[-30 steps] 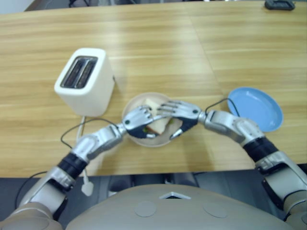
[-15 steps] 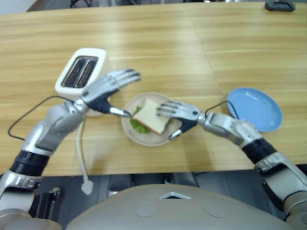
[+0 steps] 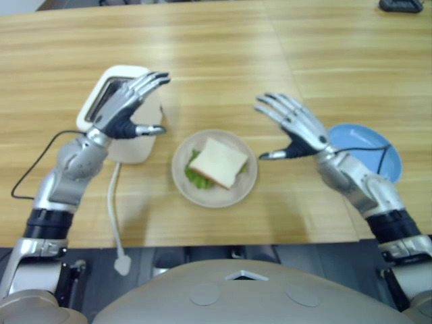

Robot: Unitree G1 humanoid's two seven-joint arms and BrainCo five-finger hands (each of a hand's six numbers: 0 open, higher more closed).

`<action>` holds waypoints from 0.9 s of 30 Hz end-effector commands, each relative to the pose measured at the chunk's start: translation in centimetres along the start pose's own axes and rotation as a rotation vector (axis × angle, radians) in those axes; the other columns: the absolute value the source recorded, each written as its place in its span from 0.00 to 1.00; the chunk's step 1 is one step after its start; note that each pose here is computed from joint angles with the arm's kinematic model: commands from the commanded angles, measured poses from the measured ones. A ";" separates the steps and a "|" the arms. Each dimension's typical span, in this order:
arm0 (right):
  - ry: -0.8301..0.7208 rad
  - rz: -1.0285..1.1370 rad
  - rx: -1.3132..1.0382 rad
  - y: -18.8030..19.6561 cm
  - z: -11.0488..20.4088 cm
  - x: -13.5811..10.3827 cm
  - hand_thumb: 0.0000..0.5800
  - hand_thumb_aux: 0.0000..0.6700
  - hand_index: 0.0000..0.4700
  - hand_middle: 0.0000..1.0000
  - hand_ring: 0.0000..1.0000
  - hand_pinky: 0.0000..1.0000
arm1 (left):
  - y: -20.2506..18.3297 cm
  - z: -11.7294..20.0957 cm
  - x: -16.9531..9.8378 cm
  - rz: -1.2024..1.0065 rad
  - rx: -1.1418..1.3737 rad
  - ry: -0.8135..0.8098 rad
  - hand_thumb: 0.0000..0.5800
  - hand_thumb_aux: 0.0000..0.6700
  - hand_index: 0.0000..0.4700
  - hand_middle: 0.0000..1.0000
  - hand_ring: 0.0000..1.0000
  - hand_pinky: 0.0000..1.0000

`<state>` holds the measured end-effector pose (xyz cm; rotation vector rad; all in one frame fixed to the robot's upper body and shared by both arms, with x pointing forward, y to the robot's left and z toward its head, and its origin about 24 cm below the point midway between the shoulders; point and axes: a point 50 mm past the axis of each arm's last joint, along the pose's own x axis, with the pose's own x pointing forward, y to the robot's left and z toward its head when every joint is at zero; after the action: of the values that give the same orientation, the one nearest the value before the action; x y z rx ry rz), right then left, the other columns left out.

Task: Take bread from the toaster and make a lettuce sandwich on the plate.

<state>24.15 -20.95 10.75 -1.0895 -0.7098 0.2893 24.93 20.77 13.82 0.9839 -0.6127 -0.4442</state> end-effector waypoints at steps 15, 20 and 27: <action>0.107 0.781 0.586 4.6 1.7 -9.6 1.00 1.00 0.98 1.00 1.00 1.00 | -9.2 -0.1 -10.3 -0.913 -0.363 0.167 1.00 1.00 0.98 1.00 1.00 1.00; 0.034 0.875 0.631 7.2 3.3 -8.6 1.00 1.00 0.98 1.00 1.00 1.00 | -11.7 -0.4 -8.5 -0.896 -0.289 0.143 1.00 1.00 0.98 1.00 1.00 1.00; -0.027 0.907 0.657 10.4 4.6 -7.2 1.00 1.00 0.98 1.00 1.00 1.00 | -15.5 -1.3 -7.6 -0.910 -0.168 0.137 1.00 1.00 0.98 1.00 1.00 1.00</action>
<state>17.16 -17.07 0.92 -0.6850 -0.1052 1.1909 20.26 18.41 0.25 1.0701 -0.0651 -1.1406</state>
